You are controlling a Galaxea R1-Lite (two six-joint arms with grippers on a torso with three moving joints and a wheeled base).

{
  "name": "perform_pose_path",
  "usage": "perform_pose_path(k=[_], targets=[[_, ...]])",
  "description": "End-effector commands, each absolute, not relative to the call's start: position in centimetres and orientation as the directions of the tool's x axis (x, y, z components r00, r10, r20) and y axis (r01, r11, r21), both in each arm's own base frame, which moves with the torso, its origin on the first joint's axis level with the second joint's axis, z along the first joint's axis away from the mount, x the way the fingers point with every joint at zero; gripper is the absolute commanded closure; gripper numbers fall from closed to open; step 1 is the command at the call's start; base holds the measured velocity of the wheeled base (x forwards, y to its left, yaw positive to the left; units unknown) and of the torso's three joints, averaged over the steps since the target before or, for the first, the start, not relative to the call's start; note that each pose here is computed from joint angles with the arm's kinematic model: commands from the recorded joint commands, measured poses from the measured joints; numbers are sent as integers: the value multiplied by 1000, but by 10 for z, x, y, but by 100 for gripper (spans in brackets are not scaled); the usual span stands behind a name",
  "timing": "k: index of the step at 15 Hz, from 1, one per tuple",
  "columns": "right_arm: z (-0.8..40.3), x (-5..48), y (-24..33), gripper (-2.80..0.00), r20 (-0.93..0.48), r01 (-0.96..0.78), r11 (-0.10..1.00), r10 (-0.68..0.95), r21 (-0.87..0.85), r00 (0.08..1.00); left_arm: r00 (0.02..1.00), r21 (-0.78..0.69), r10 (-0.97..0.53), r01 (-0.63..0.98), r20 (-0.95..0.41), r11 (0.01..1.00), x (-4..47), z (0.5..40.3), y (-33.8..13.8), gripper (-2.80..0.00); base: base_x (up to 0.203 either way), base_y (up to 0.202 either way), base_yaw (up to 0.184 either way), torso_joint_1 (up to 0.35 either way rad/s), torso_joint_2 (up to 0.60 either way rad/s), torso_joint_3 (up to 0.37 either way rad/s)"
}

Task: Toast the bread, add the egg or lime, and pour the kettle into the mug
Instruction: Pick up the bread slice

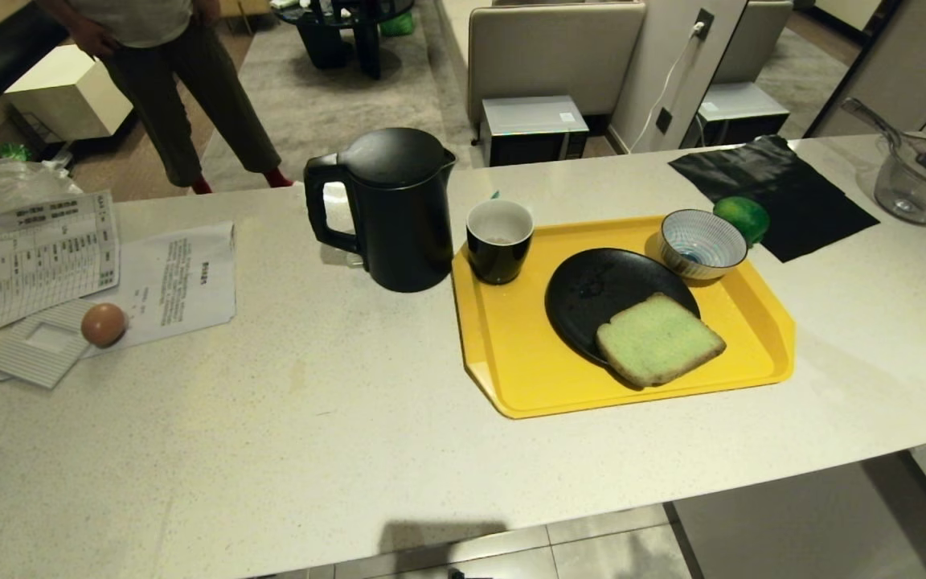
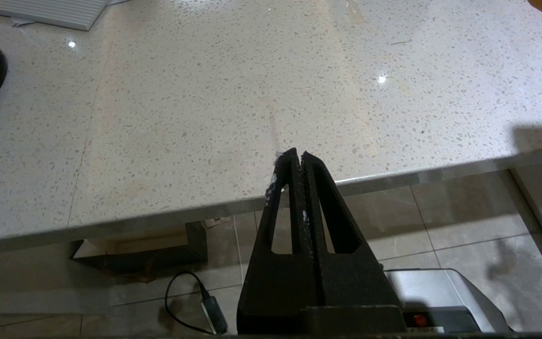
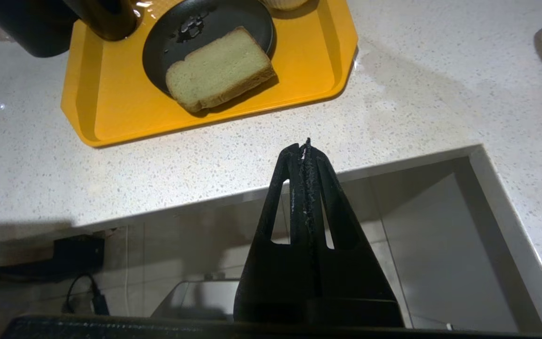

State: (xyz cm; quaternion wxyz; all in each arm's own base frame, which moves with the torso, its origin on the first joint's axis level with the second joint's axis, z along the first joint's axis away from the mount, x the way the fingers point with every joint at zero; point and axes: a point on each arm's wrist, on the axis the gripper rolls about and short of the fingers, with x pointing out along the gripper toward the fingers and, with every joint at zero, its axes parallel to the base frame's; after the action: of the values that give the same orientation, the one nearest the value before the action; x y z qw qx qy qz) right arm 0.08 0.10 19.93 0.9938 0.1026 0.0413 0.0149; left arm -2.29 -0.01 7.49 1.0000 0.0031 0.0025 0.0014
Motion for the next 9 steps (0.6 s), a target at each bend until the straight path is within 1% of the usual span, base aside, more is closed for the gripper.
perform_pose_path(k=[1,3,5,6,7,9], targets=[[221,64,1,0,-287,17,976,46,216,957,1000,6,2,-2,-6,1000,-23,75,0,0,0,0,0,0,0,0],[236,102,1,0,-372,32,972,59,234,926,1000,6,3,-3,-6,1000,-23,75,0,0,0,0,0,0,0,0],[262,122,5,0,-415,-19,961,137,276,899,1000,7,3,-3,-6,1000,-23,75,0,0,0,0,0,0,0,0],[272,126,7,0,-468,-61,948,210,312,859,1000,6,2,-2,-6,1000,-23,75,0,0,0,0,0,0,0,0],[278,130,10,0,-528,-102,930,288,354,798,1000,6,2,-2,-6,1000,-23,75,0,0,0,0,0,0,0,0],[279,147,16,0,-611,-140,893,399,427,683,1000,6,3,-3,-6,1000,-23,75,0,0,0,0,0,0,0,0]])
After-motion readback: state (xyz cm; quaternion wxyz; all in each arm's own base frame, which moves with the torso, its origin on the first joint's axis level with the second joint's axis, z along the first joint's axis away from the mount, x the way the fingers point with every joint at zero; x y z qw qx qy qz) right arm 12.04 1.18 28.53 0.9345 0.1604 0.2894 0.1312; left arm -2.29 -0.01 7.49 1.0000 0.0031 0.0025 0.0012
